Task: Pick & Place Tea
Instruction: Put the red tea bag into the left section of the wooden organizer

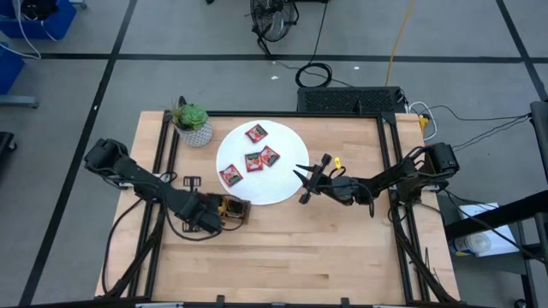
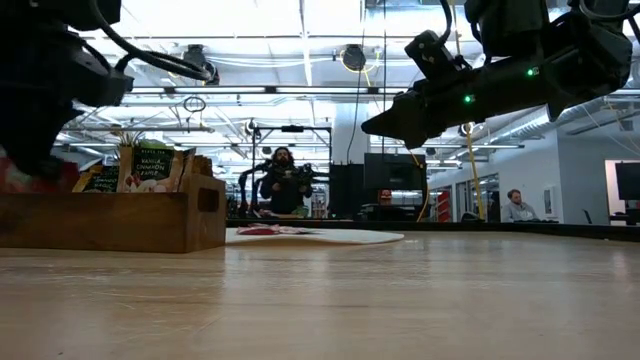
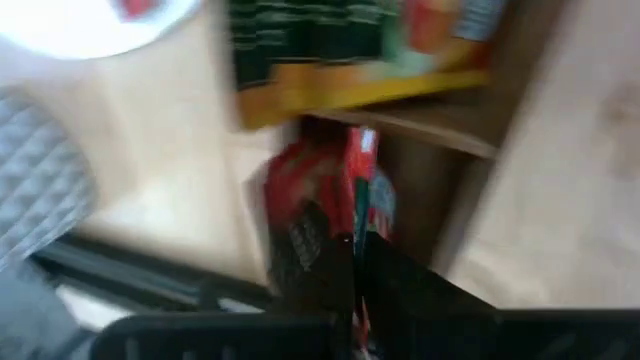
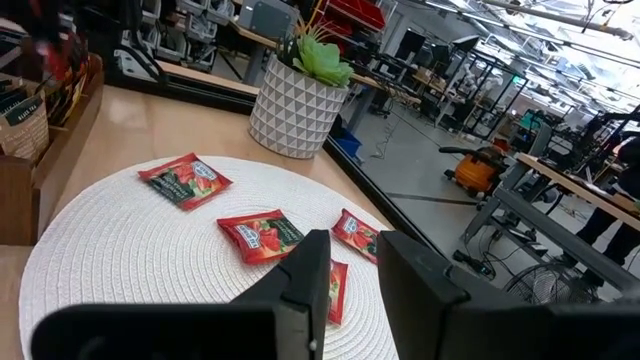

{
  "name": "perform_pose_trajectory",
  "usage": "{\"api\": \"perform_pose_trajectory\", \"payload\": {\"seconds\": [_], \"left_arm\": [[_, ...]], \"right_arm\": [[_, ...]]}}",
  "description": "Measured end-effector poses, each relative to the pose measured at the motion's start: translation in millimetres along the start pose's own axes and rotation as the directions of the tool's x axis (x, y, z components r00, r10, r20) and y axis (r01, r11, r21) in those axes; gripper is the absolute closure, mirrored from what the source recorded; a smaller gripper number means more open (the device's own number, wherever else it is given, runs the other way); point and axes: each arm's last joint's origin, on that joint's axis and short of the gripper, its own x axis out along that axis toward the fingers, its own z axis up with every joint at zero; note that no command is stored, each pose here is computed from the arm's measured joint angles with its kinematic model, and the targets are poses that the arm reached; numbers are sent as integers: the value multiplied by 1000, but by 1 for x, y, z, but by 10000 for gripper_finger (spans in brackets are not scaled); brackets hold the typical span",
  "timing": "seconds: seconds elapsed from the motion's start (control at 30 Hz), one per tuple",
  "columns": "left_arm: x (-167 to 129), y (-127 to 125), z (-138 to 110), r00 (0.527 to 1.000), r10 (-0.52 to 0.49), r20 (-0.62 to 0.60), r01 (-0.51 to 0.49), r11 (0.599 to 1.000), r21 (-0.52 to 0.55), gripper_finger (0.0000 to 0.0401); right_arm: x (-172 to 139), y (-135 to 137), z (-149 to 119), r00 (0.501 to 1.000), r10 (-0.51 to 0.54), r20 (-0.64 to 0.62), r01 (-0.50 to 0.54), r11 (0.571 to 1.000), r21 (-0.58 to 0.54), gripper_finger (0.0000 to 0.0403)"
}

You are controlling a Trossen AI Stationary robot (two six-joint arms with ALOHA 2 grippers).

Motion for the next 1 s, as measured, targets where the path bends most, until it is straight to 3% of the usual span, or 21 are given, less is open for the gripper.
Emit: {"api": "perform_pose_trajectory", "payload": {"seconds": [0.13, 0.33, 0.47, 0.57, 0.7, 0.83, 0.9, 1.0], "left_arm": [[-2, 6, -3, 994, 111, 0, -111, 988, -103, 332], [-15, 13, -6, 979, 205, -9, -204, 964, -168, 265], [-26, 15, -7, 977, 211, -11, -210, 960, -187, 236], [-34, 14, -4, 987, 158, 10, -153, 967, -201, 230], [-40, 9, 1, 1000, -2, 16, 4, 984, -176, 258], [-33, 2, 5, 991, -130, 10, 130, 986, -103, 359], [-30, 1, 8, 989, -144, 32, 147, 984, -105, 387], [-24, 2, 9, 995, -70, 67, 79, 987, -143, 388]], "right_arm": [[0, 0, 0, 1000, 0, 0, 0, 1000, 0, 330], [0, 0, 0, 1000, 0, 0, 0, 1000, 0, 330], [0, 0, 0, 1000, 0, 0, 0, 1000, 0, 330], [0, 0, 0, 1000, 0, 0, 0, 1000, 0, 330], [0, 0, 0, 1000, 0, -1, 0, 1000, 0, 330], [0, 0, -1, 1000, 3, -10, -3, 1000, -9, 330], [0, 1, -2, 1000, 6, -17, -6, 1000, -15, 330], [0, 1, -3, 1000, 9, -27, -9, 1000, -24, 330]]}}
